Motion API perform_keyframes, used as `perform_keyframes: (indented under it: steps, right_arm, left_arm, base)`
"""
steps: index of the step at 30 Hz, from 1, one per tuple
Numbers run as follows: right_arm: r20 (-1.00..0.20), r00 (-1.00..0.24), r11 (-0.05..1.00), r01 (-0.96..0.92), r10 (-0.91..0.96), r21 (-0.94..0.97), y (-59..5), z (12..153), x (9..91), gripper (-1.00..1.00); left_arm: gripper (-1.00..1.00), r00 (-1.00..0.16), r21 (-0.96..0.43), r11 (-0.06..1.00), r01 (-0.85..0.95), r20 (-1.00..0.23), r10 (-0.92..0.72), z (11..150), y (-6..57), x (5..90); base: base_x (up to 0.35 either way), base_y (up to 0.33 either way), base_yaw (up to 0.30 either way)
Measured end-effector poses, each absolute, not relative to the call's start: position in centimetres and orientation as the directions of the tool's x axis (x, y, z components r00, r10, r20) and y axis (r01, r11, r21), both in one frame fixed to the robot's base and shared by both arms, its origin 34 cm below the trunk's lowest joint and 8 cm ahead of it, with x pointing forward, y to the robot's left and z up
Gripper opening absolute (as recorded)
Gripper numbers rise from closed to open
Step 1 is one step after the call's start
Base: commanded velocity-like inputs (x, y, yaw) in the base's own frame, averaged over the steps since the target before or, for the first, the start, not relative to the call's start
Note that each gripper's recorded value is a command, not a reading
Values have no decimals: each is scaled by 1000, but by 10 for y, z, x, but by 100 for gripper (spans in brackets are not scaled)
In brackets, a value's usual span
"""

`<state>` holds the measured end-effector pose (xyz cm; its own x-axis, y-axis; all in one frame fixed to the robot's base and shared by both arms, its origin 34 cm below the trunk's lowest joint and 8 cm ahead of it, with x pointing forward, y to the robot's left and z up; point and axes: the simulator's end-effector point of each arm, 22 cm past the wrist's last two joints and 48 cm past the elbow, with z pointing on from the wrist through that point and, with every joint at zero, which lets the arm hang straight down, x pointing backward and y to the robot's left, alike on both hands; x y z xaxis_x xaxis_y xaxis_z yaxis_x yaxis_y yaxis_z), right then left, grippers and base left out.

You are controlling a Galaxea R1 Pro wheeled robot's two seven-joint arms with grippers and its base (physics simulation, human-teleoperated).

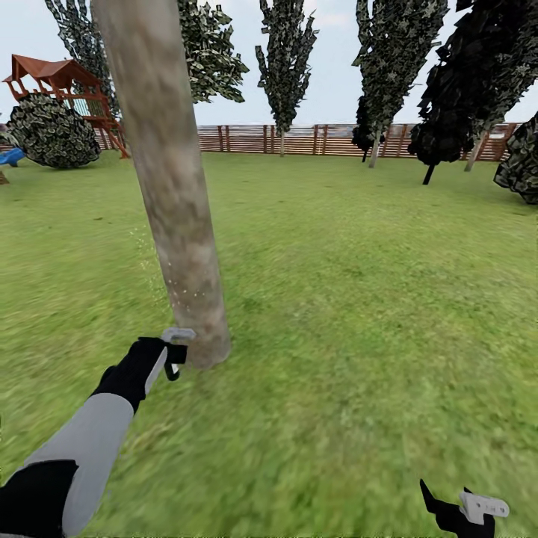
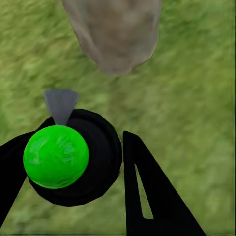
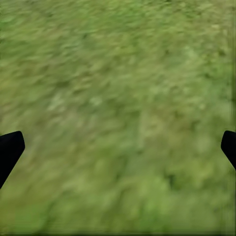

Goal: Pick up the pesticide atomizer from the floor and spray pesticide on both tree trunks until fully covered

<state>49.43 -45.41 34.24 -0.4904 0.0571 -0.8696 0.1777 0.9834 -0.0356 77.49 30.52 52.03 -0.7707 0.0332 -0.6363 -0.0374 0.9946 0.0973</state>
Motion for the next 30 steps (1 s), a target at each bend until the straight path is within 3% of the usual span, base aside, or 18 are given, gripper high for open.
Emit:
perform_keyframes:
  steps: [7, 11, 17, 25, 30]
  right_arm:
    - [-870, -491, 983, 178, 58, -35, -454, 342, 494, 100]
    - [-870, -490, 983, 178, 57, -35, -454, 342, 494, 100]
    - [-870, -490, 983, 178, 58, -35, -454, 342, 494, 100]
    - [-870, -490, 983, 178, 57, -36, -454, 342, 494, 100]
    - [-870, -490, 983, 178, 57, -35, -454, 342, 494, 100]
  left_arm:
    - [-100, -762, 29, 999, 30, -646, 41, 555, 219, 786]
    - [-100, -766, 44, 999, 18, -641, 42, 560, 230, 785]
    - [-100, -757, 143, 985, -99, -654, 18, 597, 338, 785]
    - [-100, -746, 69, 998, 6, -664, 50, 615, 244, 786]
    - [-100, -730, 124, 991, -55, -682, 45, 640, 295, 791]
  base:
    - [-4, 0, 0]
    - [0, 0, 0]
    - [0, 0, 0]
    - [0, 0, 0]
    - [0, 0, 0]
